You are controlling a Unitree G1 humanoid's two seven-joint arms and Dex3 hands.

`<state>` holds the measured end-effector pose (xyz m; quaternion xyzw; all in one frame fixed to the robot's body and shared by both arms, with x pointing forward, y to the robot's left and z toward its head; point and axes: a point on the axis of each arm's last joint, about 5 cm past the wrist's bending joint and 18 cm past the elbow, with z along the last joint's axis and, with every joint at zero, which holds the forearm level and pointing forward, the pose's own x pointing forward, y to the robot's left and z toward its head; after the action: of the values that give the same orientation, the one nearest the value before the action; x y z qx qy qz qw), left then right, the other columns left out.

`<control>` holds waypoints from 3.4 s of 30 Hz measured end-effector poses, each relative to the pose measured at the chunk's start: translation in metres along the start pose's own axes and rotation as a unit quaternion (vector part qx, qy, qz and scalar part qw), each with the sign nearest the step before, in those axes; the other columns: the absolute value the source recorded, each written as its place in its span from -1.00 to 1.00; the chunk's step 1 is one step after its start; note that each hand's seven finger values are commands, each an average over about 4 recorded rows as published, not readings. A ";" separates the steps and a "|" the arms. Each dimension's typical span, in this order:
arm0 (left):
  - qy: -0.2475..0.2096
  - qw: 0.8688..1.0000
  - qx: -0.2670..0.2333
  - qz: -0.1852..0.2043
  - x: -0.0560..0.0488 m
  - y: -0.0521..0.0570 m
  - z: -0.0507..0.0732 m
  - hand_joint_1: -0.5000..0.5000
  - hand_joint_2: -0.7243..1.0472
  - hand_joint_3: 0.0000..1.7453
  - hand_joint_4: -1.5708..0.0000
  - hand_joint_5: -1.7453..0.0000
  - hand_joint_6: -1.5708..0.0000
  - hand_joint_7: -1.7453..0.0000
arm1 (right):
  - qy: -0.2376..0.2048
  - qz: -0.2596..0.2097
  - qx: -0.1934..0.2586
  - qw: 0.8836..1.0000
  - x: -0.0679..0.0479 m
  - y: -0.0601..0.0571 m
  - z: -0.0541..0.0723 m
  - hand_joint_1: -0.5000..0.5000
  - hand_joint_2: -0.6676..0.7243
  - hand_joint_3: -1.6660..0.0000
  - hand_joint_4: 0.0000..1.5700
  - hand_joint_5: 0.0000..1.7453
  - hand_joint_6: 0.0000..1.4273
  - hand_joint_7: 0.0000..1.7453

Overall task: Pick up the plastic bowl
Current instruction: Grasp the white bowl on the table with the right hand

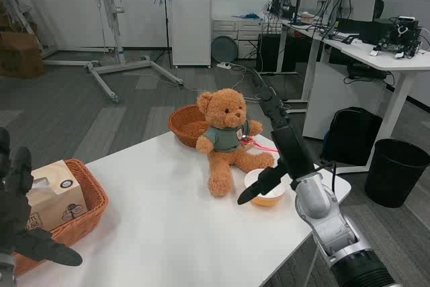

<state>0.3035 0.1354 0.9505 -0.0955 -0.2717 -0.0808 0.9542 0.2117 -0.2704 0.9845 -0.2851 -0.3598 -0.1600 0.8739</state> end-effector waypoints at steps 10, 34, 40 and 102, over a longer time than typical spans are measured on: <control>-0.149 0.988 0.010 0.032 0.001 0.009 0.042 -1.00 0.40 -1.00 1.00 1.00 1.00 1.00 | -0.054 0.130 0.154 0.978 0.050 0.024 0.030 -0.58 0.27 1.00 -1.00 -1.00 -1.00 -1.00; -0.142 0.989 0.011 0.035 -0.001 0.010 0.039 -1.00 0.40 -1.00 1.00 1.00 1.00 1.00 | -0.036 0.138 0.092 0.985 0.051 0.018 0.028 -0.58 0.25 1.00 -1.00 -1.00 -1.00 -1.00; -0.141 0.989 0.009 0.036 -0.001 0.010 0.039 -1.00 0.40 -1.00 1.00 1.00 1.00 1.00 | 0.037 0.133 -0.016 0.990 0.047 0.001 0.022 -0.58 0.27 1.00 -1.00 -1.00 -1.00 -1.00; -0.098 0.994 -0.003 0.041 -0.002 0.005 0.024 -1.00 0.30 -1.00 1.00 1.00 1.00 1.00 | 0.350 0.341 -0.326 0.809 0.040 0.045 -0.071 -0.58 0.27 1.00 -1.00 -1.00 -1.00 -1.00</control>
<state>0.2907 0.1455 0.9686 -0.1169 -0.3599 -0.0329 0.9250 0.2992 -0.2821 0.9550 -0.5822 0.1641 -0.0480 0.7949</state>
